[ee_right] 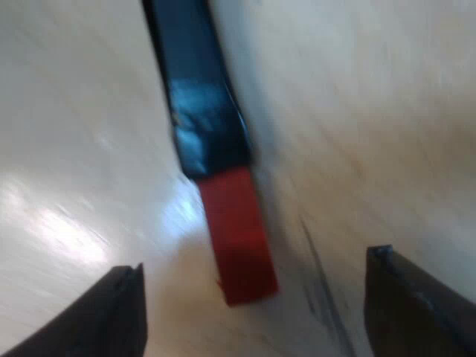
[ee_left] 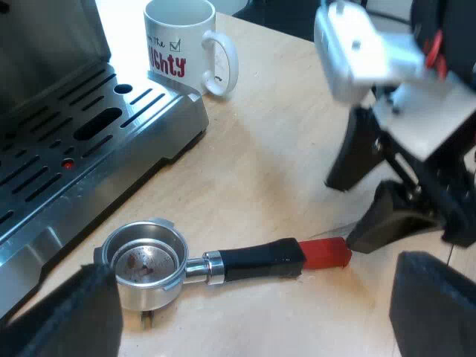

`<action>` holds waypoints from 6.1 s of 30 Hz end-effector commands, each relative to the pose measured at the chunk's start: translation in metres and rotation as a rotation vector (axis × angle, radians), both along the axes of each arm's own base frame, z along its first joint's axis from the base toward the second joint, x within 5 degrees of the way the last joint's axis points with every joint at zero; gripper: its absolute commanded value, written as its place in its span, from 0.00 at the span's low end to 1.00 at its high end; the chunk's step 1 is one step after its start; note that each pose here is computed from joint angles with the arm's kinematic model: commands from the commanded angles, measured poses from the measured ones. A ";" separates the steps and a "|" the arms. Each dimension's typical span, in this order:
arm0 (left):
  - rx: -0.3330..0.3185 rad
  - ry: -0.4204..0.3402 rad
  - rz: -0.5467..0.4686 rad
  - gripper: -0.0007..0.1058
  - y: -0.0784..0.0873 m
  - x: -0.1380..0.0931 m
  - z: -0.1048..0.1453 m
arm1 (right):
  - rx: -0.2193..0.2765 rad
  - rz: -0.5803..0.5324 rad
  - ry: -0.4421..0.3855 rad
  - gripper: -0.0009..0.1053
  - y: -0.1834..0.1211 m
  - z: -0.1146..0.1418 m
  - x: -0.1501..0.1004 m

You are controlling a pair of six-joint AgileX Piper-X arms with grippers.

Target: Grind coffee beans and then tamp

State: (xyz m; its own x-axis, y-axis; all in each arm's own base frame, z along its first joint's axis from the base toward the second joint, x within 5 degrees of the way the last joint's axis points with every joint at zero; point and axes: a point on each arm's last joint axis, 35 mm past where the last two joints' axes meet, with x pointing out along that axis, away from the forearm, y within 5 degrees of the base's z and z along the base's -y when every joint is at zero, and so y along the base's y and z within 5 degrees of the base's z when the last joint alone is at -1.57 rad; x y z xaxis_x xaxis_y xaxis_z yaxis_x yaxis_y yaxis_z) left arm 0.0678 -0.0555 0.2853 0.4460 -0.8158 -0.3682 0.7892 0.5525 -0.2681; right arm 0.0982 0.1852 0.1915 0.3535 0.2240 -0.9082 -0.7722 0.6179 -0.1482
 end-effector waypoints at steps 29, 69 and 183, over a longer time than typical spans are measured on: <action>0.083 -0.050 0.218 0.75 0.005 0.005 0.000 | 0.516 0.264 -0.342 0.63 0.018 0.110 0.005; 0.258 0.199 0.415 0.75 -0.016 0.088 -0.074 | 0.514 0.271 -0.344 0.63 0.018 0.110 0.004; 0.145 0.068 0.210 0.01 0.002 0.028 0.010 | 0.263 0.136 -0.359 0.58 -0.056 0.091 -0.024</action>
State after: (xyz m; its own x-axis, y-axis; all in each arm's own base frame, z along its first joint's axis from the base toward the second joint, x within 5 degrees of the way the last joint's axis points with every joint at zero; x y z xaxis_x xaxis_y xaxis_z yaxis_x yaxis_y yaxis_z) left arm 0.0967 -0.0531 0.2900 0.5686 -0.6298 -0.5292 0.6176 0.7518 -0.2311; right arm 0.0755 0.1317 0.2868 0.5821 0.5073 -0.6355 -0.7792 0.5714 -0.2575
